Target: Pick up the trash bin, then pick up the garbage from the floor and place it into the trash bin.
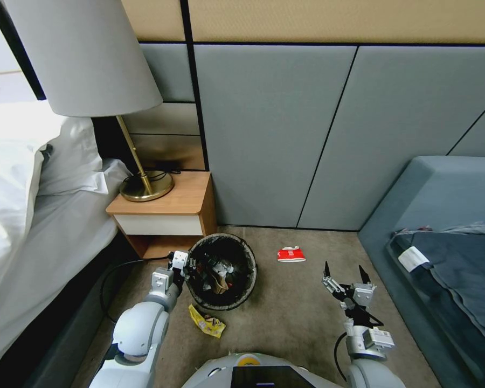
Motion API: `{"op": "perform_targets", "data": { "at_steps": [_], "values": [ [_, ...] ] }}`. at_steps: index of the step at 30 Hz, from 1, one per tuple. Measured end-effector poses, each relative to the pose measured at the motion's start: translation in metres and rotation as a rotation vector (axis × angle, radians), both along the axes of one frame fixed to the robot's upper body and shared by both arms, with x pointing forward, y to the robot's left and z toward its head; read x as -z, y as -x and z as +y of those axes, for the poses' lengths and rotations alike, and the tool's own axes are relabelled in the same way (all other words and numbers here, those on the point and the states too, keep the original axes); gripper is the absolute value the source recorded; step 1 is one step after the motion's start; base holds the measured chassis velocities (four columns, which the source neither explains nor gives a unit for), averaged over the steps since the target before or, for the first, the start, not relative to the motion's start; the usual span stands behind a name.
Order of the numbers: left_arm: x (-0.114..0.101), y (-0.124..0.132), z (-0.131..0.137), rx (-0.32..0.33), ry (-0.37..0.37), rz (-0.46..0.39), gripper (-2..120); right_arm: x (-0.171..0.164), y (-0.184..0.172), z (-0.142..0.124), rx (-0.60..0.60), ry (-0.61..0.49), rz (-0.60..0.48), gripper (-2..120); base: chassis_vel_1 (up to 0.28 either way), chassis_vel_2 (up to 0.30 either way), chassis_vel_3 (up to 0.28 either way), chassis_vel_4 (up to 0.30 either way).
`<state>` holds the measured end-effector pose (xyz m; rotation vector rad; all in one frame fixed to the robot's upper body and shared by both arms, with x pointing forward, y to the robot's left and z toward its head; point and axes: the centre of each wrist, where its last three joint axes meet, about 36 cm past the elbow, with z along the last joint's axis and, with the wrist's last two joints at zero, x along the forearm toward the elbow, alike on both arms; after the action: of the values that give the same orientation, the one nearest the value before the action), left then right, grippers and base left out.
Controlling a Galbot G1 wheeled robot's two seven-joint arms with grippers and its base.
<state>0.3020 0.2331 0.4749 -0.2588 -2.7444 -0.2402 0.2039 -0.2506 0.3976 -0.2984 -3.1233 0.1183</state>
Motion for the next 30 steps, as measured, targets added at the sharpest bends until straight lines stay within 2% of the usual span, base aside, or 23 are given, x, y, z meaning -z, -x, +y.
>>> {"op": "perform_targets", "data": {
  "at_steps": [11, 19, 22, 30],
  "values": [
    [-0.002, 0.000, -0.001, 0.003, 0.006, -0.004, 1, 0.007, -0.015, -0.004, 0.000, -0.009, 0.032, 100, -0.017, 0.015, 0.013, -0.016],
    [-0.008, 0.003, -0.002, 0.008, 0.012, -0.011, 1, 0.019, -0.061, -0.018, -0.046, -0.045, 0.127, 100, 0.000, 0.000, 0.000, 0.000],
    [-0.012, 0.005, -0.002, 0.009, 0.021, -0.016, 1, 0.030, -0.093, -0.034, -0.099, -0.062, 0.217, 100, 0.000, 0.000, 0.000, 0.000],
    [-0.017, 0.007, 0.000, 0.009, 0.024, -0.023, 1, 0.047, -0.130, -0.046, -0.144, -0.065, 0.287, 100, 0.000, 0.000, 0.000, 0.000]
  ]
}}
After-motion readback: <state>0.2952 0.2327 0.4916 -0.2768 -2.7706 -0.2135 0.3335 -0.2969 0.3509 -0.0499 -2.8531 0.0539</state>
